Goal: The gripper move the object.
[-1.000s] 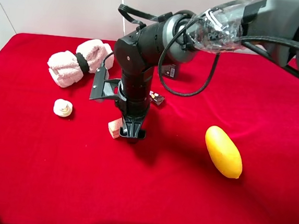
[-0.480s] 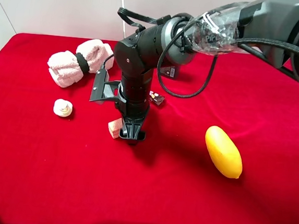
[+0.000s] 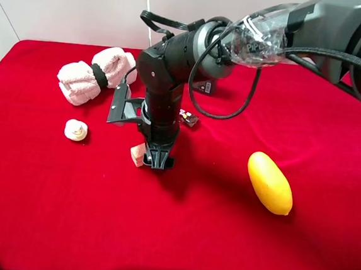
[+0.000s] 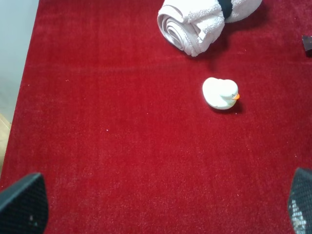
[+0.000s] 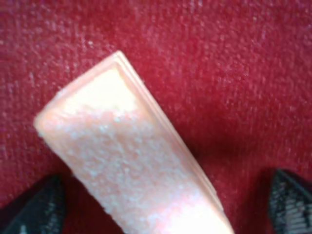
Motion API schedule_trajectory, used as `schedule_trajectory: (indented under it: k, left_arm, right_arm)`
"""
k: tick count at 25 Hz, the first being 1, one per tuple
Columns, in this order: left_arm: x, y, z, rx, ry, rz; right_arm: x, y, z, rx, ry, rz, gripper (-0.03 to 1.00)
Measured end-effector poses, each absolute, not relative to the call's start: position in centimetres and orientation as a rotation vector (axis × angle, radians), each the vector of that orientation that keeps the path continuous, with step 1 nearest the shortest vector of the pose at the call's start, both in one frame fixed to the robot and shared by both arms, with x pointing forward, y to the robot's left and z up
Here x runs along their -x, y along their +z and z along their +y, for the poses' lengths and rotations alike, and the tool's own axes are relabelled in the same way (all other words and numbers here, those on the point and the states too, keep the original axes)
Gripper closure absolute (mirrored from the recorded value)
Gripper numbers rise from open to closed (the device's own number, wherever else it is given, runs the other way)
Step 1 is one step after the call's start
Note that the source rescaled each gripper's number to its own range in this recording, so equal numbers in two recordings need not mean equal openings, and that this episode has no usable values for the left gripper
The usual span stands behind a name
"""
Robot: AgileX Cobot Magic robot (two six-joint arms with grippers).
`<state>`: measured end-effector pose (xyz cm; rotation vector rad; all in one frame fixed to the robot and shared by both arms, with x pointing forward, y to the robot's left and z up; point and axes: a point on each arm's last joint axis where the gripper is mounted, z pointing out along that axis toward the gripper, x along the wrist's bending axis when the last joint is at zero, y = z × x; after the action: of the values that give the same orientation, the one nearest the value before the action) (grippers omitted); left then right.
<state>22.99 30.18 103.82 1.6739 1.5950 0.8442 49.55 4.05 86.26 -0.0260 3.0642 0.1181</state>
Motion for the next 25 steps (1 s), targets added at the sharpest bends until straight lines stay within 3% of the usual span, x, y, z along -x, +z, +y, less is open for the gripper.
schedule_trajectory:
  k: [12,20,25]
  left_arm:
    - [-22.99,103.82,30.18,-1.674,0.844,1.595]
    - [-22.99,103.82,30.18,-1.674,0.844,1.595]
    - [-22.99,103.82,30.18,-1.674,0.844,1.595]
  right_arm:
    - [-49.45,86.25,4.11,0.023,0.119,3.067,0.69]
    - [-49.43,86.25,4.12,0.02,0.121,3.069,0.89]
    - [-49.43,86.25,4.11,0.02,0.119,3.07,0.9]
